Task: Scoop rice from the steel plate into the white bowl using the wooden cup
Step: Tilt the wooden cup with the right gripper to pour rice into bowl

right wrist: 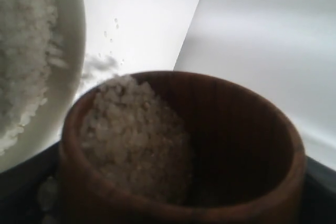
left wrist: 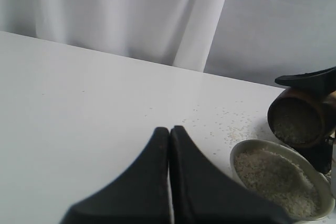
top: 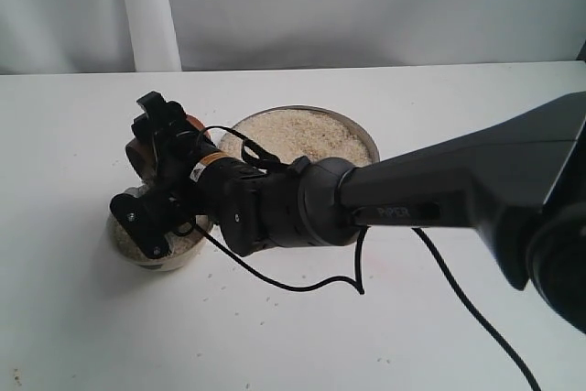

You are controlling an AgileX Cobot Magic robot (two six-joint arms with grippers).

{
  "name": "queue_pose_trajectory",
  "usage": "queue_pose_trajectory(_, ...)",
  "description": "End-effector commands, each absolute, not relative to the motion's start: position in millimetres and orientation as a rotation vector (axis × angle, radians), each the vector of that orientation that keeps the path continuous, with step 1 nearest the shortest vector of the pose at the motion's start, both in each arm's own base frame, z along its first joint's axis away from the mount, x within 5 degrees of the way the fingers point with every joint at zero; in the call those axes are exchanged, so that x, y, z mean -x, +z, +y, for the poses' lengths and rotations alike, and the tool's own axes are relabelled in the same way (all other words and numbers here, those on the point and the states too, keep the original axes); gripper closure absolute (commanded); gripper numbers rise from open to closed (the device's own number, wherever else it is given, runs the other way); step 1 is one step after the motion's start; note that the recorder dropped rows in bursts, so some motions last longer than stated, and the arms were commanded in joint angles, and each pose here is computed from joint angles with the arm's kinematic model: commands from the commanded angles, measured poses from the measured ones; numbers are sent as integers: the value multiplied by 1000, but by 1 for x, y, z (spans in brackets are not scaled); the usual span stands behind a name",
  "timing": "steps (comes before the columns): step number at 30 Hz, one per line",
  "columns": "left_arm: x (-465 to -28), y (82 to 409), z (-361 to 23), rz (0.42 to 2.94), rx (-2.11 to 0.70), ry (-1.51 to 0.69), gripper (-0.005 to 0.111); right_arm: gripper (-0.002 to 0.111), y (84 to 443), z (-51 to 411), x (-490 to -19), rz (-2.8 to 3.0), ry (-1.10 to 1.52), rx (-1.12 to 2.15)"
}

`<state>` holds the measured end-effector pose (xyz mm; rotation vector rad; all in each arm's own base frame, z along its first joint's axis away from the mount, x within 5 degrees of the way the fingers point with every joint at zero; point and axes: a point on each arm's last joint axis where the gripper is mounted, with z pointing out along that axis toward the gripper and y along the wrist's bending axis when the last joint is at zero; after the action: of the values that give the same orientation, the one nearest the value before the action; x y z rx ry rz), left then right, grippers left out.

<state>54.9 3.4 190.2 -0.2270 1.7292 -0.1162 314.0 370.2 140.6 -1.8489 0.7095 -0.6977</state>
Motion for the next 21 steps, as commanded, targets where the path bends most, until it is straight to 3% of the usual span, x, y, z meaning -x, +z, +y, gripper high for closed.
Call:
queue_pose_trajectory(1, -55, 190, 3, 1728, 228, -125, 107, 108, 144, 370, -314, 712, -706, 1839)
queue_pose_trajectory(14, -55, 190, 3, 1729, 226, -123, 107, 108, 141, 370, -312, 691, -688, 1877)
queue_pose_trajectory(21, -55, 190, 3, 1729, 226, -123, 107, 108, 161, 371, -312, 613, -738, 1828)
